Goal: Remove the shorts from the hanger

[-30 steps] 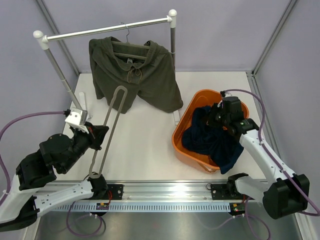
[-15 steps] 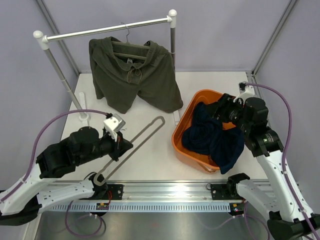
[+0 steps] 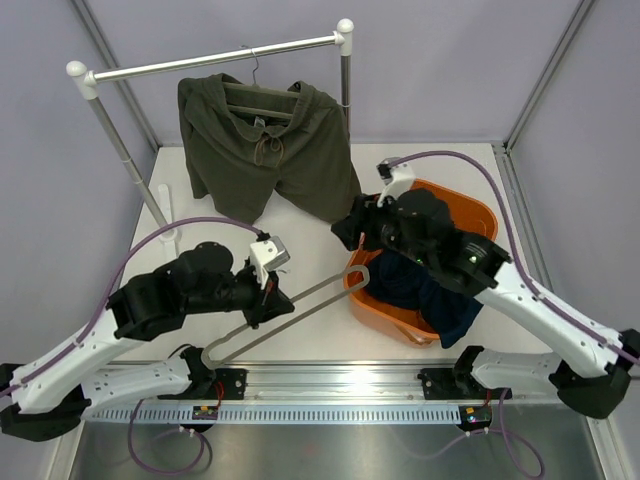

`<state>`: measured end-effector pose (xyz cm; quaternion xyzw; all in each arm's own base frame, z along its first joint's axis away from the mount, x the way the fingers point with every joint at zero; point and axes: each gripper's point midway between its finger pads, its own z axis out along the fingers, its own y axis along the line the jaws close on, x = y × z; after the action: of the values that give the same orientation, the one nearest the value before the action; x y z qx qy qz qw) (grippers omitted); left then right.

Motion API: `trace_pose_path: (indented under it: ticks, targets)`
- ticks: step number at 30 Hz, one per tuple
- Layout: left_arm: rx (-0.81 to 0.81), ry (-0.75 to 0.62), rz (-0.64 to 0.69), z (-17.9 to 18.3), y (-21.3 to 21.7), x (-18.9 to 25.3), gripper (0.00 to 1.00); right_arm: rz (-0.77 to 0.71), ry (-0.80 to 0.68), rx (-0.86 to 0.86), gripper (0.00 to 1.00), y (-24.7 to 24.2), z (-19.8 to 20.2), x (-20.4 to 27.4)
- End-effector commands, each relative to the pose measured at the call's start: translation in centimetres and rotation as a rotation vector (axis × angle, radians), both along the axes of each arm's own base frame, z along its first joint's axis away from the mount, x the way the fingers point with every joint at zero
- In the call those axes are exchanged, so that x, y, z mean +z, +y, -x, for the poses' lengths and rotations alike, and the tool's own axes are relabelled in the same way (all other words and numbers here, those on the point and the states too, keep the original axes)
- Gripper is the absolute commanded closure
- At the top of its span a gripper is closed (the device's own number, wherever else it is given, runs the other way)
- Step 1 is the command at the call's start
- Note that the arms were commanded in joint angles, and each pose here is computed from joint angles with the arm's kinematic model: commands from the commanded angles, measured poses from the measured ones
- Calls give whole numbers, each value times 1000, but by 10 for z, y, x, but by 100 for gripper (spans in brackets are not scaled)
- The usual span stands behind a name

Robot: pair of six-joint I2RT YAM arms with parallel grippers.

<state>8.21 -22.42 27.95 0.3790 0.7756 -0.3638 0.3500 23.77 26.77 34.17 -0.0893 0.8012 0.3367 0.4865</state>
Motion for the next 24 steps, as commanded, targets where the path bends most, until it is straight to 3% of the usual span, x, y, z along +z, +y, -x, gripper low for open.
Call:
trace_pose_path:
  ticks: [1,7,15,24]
  targets:
    - [-59,-40,80,2,-14,22,100,30,-56,-61,37,21,-7,7]
    - [-9,-86,117,-6,-10,46,100,132,-27,-73,37,55,6,-31]
    - [84,-158,206,-12,9,84,100,196,7,-100,38,61,16,-67]
    - [112,-213,308,-6,27,115,100,223,9,-114,39,61,18,-76]
